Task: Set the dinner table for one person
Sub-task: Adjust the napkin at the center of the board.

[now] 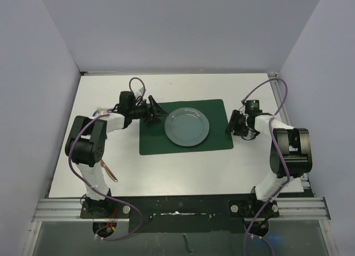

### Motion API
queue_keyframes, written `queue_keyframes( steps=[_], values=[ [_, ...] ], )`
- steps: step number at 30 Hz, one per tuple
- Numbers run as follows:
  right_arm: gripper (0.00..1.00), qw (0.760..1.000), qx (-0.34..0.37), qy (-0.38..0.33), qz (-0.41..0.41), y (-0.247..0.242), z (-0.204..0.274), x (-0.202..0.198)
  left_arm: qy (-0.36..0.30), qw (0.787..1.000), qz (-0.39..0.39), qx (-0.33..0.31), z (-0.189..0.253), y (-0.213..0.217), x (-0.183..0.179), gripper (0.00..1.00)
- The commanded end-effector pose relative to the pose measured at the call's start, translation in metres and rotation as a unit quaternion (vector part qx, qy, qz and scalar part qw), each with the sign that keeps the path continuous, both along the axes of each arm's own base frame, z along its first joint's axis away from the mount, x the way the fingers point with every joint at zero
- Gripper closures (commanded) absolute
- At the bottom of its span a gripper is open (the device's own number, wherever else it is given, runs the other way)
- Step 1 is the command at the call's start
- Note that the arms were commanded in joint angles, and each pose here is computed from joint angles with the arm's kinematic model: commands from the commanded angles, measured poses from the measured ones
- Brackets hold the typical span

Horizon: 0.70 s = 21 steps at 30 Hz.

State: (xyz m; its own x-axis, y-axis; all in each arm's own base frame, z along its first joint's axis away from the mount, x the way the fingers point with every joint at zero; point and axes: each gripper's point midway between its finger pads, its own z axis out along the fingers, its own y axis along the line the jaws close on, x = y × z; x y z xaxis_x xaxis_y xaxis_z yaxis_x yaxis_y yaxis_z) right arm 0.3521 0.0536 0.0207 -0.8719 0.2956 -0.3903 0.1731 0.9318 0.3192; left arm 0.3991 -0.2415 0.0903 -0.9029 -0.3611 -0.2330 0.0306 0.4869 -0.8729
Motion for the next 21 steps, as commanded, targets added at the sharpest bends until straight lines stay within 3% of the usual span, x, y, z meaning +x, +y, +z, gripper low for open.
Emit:
queue_keyframes(
  steps=[1,4,8,11,21],
  values=[
    [0.56,1.000,0.014,-0.011,0.005,0.004,-0.002,0.002,-0.041,0.999,-0.006,-0.015,0.026,0.000,0.006,0.27],
    [0.60,1.000,0.014,-0.007,0.005,0.004,-0.004,-0.002,-0.041,0.999,-0.005,-0.015,0.025,0.001,0.007,0.27],
    [0.78,1.000,0.015,-0.002,0.002,0.004,-0.007,-0.007,-0.038,0.999,-0.003,-0.015,0.023,0.002,0.008,0.27],
    [0.87,1.000,0.013,0.002,0.001,0.003,-0.007,-0.010,-0.035,0.999,-0.003,-0.016,0.020,0.002,0.008,0.27],
    [0.98,1.000,0.000,0.005,-0.003,-0.002,0.001,-0.019,-0.022,0.999,0.002,-0.023,0.009,0.001,0.011,0.27]
  ],
)
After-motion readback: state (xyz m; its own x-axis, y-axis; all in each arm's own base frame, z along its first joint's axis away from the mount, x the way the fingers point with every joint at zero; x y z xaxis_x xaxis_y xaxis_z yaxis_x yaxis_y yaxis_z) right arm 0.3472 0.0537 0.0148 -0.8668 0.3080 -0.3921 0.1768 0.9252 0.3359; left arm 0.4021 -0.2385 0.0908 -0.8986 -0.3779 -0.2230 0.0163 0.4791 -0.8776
